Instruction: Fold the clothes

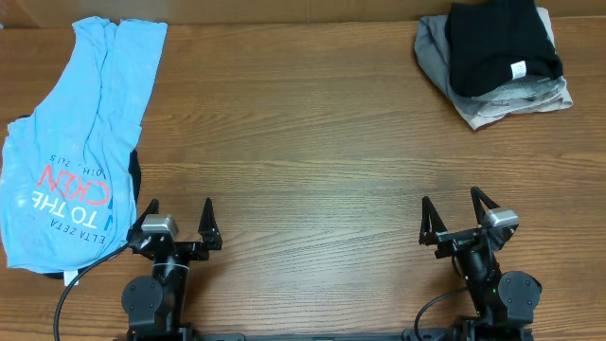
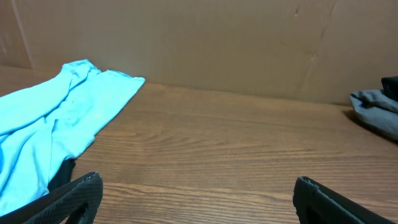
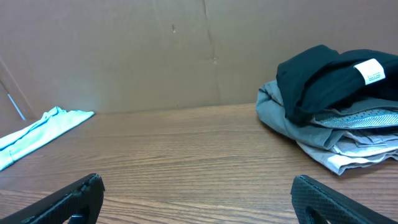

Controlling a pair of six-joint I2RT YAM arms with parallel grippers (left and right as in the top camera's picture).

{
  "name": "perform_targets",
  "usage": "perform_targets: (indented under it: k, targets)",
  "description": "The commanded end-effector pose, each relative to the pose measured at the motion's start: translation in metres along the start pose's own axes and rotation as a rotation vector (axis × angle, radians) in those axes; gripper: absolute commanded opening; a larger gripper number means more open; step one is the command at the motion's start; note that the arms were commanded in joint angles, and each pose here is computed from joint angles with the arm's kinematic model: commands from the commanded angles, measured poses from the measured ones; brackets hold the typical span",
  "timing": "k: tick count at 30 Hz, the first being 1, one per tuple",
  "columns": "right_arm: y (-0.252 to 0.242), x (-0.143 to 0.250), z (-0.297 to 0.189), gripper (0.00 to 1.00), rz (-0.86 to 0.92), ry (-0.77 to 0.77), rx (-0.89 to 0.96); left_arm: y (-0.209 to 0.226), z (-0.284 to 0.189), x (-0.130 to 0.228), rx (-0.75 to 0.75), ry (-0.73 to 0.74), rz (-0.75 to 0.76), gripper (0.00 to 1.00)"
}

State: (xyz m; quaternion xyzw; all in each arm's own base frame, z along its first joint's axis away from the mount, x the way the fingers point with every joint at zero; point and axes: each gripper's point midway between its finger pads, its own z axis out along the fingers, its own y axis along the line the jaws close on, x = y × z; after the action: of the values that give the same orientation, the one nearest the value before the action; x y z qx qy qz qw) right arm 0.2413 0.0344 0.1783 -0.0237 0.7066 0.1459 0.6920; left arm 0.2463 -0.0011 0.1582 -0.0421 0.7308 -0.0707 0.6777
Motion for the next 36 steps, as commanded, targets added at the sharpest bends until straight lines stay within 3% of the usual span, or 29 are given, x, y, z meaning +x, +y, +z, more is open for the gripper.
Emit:
perform_targets:
  k: [1,20,25,36]
  targets:
    - [0.002,0.002,0.0,1.0,0.003,-0.002,-0.01,-0.001,0.0,-0.001,-0.001,-0.007,-0.004,1.0]
    - [0.006,-0.01,0.0,1.0,-0.014,-0.048,-0.033,0.003,0.0,-0.002,-0.025,-0.013,-0.001,1.0]
    - [0.017,-0.021,-0.002,1.0,-0.033,-0.087,-0.085,-0.015,-0.002,-0.005,0.077,-0.015,0.061,1.0]
    - [0.035,-0.091,-0.014,1.0,-0.074,-0.188,-0.116,-0.012,-0.03,-0.051,-0.018,0.158,0.111,1.0]
